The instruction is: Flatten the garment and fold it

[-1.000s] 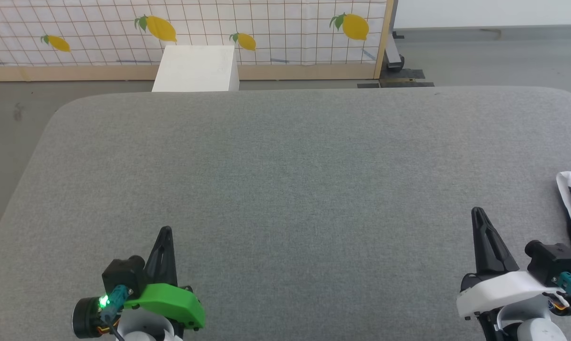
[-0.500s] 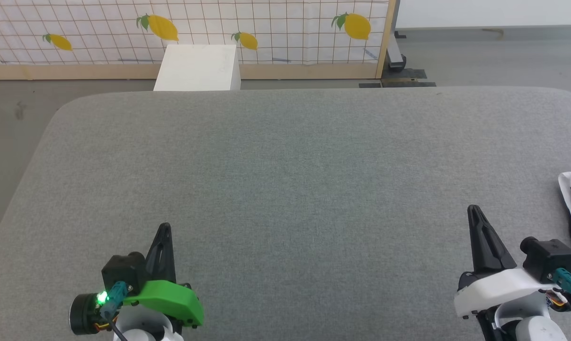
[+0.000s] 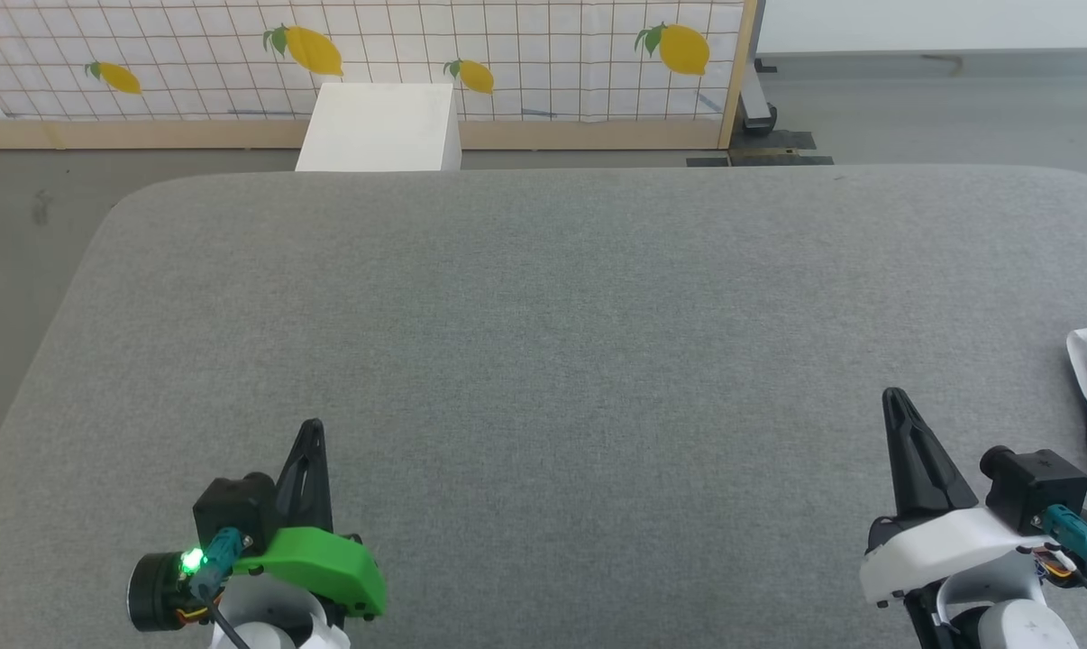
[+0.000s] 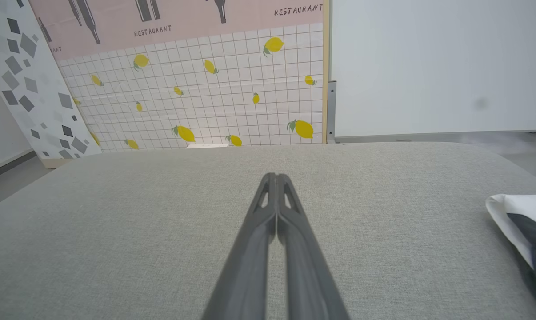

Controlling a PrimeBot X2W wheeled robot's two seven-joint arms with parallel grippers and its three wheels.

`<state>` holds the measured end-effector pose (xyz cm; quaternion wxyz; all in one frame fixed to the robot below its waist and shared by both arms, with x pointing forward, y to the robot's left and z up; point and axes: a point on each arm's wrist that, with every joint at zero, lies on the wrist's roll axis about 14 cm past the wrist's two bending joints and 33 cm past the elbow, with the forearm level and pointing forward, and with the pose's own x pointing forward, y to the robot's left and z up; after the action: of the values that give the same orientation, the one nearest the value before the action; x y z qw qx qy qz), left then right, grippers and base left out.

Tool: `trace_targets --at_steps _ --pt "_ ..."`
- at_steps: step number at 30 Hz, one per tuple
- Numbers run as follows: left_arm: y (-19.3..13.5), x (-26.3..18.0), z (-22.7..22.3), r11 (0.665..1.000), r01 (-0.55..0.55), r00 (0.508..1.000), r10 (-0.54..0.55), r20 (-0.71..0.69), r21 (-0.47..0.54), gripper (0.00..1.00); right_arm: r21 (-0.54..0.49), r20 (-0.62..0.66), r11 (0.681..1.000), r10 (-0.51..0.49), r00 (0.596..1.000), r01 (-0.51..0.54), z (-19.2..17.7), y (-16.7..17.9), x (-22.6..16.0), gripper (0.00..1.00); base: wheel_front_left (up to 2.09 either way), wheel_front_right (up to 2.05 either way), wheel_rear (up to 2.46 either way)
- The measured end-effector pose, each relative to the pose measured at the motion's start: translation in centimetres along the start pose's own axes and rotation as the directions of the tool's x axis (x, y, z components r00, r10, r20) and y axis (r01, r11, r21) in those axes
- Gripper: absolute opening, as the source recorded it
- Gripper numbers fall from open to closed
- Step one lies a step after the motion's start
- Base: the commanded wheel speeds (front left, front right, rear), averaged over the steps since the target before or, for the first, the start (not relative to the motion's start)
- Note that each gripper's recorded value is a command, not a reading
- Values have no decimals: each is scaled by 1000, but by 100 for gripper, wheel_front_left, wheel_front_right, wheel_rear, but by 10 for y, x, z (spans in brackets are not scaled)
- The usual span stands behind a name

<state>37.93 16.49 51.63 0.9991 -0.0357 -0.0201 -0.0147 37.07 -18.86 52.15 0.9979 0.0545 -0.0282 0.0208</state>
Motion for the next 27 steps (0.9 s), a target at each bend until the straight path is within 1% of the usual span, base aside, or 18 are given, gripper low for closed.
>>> trace_targets --at_steps 27 --pt "4 -1 6 999 -5 1000 5 -11 48 0 -55 -28 998 37 999 -39 1 12 2 0 0 0 0"
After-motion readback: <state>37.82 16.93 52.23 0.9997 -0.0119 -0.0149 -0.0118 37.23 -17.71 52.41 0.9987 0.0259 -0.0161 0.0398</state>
